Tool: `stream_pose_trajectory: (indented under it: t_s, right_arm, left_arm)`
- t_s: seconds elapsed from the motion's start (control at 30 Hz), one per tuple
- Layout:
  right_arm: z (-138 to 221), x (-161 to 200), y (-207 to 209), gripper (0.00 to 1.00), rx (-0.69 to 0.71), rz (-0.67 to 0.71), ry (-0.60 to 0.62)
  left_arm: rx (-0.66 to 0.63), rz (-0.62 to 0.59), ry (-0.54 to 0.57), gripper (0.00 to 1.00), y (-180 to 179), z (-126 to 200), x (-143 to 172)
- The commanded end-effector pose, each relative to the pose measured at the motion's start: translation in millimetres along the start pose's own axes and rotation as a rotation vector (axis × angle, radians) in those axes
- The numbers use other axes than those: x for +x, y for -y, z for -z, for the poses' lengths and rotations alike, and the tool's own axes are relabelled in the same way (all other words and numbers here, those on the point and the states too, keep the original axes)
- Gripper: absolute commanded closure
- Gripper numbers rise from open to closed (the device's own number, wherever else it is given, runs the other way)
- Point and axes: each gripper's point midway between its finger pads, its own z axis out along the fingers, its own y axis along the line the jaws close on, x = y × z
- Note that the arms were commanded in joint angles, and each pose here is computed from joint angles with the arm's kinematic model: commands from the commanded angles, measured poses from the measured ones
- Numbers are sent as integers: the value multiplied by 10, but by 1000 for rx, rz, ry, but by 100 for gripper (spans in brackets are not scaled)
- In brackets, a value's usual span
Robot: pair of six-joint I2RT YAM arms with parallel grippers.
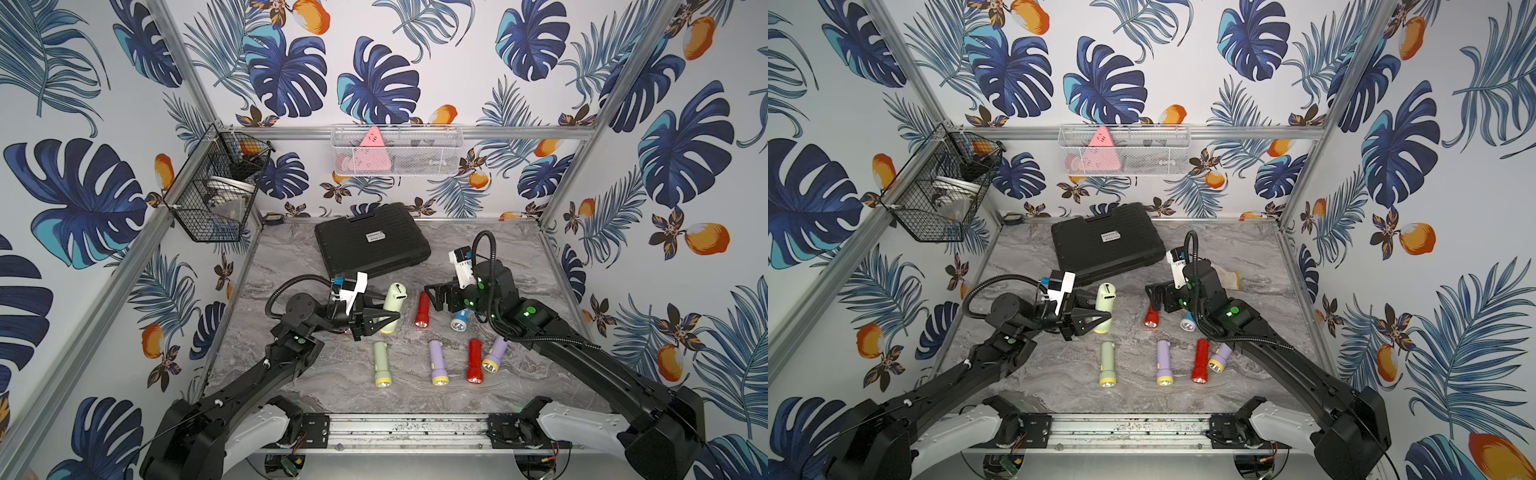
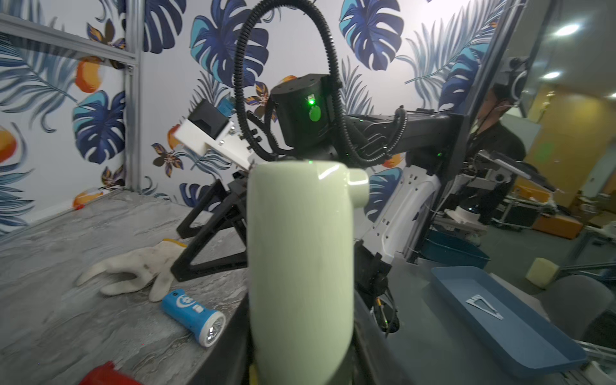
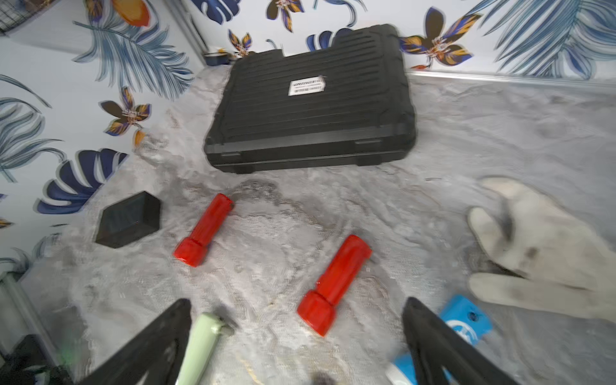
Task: Close the plug at the bottom of the flashlight
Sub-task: Place the flashlight at the center of the board.
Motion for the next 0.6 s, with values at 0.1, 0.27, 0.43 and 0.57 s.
stream_pose_trajectory:
  t_s: [0.1, 0.27, 0.43, 0.57]
  right_arm:
    - [43, 39, 513, 0, 186, -156, 45]
    - [69, 108, 885, 0, 198, -302, 23]
    - [67, 158, 1074, 0, 254, -346, 2]
    - [12, 195, 1091, 0, 251, -364, -26]
  left_arm:
    - [-381, 61, -158, 100, -577, 103, 346]
    - [-627, 213, -204, 100, -922, 214, 541]
    - [-868, 332, -270, 100, -1203, 382, 762]
    - [-1009, 428, -361, 100, -1373, 493, 966]
